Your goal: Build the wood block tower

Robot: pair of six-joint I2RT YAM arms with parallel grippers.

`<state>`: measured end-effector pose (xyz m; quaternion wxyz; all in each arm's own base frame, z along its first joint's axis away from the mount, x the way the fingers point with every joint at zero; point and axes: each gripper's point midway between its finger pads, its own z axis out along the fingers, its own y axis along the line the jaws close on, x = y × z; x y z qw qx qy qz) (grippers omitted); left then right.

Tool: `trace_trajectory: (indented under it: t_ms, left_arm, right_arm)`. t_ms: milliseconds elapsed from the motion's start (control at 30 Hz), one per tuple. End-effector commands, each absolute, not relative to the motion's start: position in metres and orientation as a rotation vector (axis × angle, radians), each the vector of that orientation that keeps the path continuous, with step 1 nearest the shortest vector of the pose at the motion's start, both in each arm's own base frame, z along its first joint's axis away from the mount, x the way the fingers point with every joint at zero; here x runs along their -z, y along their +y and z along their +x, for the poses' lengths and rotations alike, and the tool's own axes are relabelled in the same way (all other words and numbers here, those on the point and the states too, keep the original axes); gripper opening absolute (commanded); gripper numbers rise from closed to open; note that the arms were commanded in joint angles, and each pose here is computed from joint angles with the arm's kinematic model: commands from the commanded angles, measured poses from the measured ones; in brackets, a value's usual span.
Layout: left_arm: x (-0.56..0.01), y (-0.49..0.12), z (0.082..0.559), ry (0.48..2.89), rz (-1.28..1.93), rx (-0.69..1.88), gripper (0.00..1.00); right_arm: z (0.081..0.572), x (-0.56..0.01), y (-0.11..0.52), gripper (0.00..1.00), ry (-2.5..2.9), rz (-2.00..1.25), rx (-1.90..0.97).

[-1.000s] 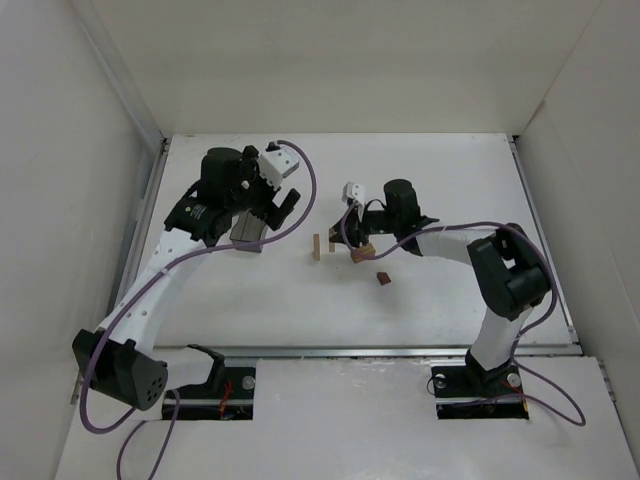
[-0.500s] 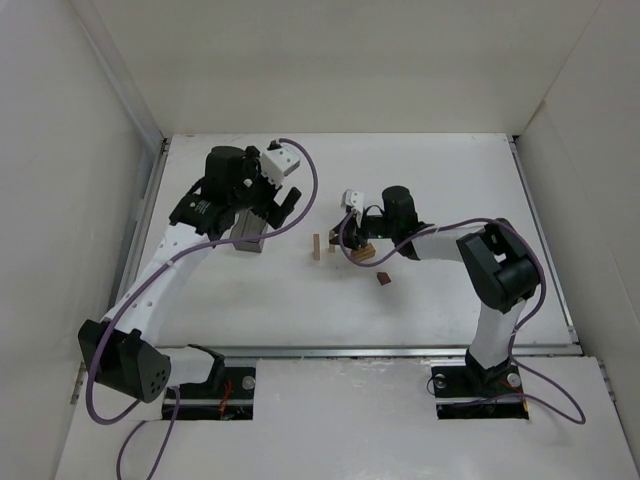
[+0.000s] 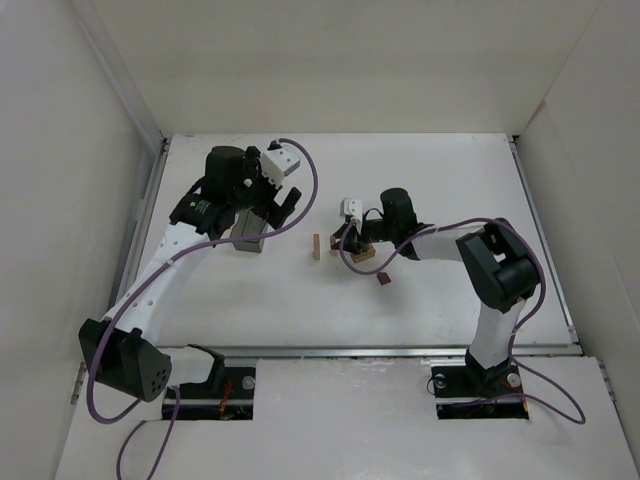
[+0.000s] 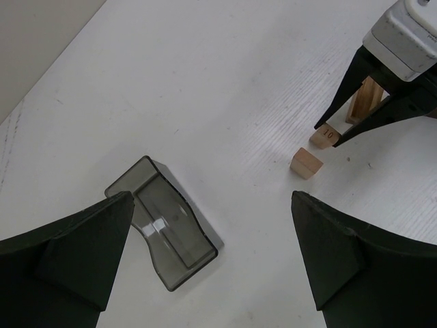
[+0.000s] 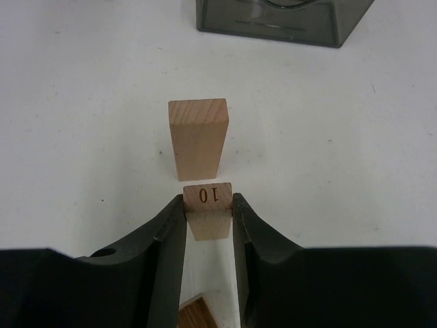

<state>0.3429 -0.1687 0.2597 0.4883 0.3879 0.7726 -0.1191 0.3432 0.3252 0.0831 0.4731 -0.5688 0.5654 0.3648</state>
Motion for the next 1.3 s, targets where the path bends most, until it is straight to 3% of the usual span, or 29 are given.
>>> trace_trajectory:
  t_ms: [0,1267]
  left_arm:
    - [-0.281,-0.173,0.348,1.817,0.92,0.302,1.0]
    - [-0.283,-0.178,0.346,1.798,0.933,0.328,1.0]
  right_arm:
    - [0.334,-0.083,0.333,0.0,1.285,-1.471,-0.913]
    - [0.335,-0.096,0.346,0.0,1.28,-1.358,-1.006]
